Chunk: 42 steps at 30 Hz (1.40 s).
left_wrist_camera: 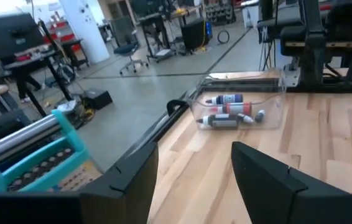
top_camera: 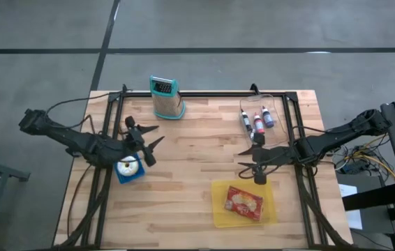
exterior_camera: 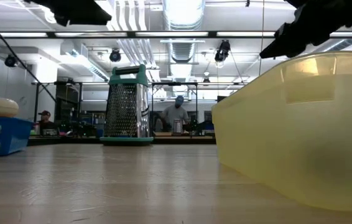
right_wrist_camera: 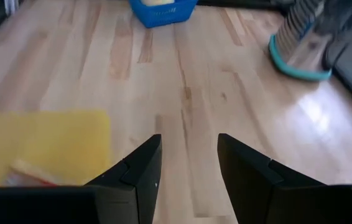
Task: Pick & Place Food Item
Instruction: Return to Home Position
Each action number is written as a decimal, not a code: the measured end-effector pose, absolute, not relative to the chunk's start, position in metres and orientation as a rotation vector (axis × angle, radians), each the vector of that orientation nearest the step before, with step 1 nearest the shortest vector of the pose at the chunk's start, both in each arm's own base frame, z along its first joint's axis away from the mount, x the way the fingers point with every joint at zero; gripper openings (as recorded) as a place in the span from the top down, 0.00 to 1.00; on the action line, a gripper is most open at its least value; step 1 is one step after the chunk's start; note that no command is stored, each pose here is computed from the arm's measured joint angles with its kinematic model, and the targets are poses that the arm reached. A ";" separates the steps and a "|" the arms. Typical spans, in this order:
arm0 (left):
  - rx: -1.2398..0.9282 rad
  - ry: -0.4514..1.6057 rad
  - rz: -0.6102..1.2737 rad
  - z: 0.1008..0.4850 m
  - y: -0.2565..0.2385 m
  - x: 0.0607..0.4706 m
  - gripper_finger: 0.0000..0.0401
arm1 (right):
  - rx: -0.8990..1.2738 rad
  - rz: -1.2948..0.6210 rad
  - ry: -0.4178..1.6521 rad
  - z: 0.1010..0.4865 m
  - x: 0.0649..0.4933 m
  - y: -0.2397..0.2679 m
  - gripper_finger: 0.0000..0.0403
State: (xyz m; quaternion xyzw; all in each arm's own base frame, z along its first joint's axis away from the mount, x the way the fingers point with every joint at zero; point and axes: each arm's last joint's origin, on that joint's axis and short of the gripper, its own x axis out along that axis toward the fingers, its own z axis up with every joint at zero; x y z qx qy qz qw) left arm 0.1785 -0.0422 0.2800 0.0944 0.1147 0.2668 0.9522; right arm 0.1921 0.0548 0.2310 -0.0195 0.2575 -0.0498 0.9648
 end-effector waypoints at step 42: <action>0.202 0.144 0.413 0.264 -0.036 0.155 0.57 | 0.145 -0.100 0.288 0.250 0.204 0.059 0.63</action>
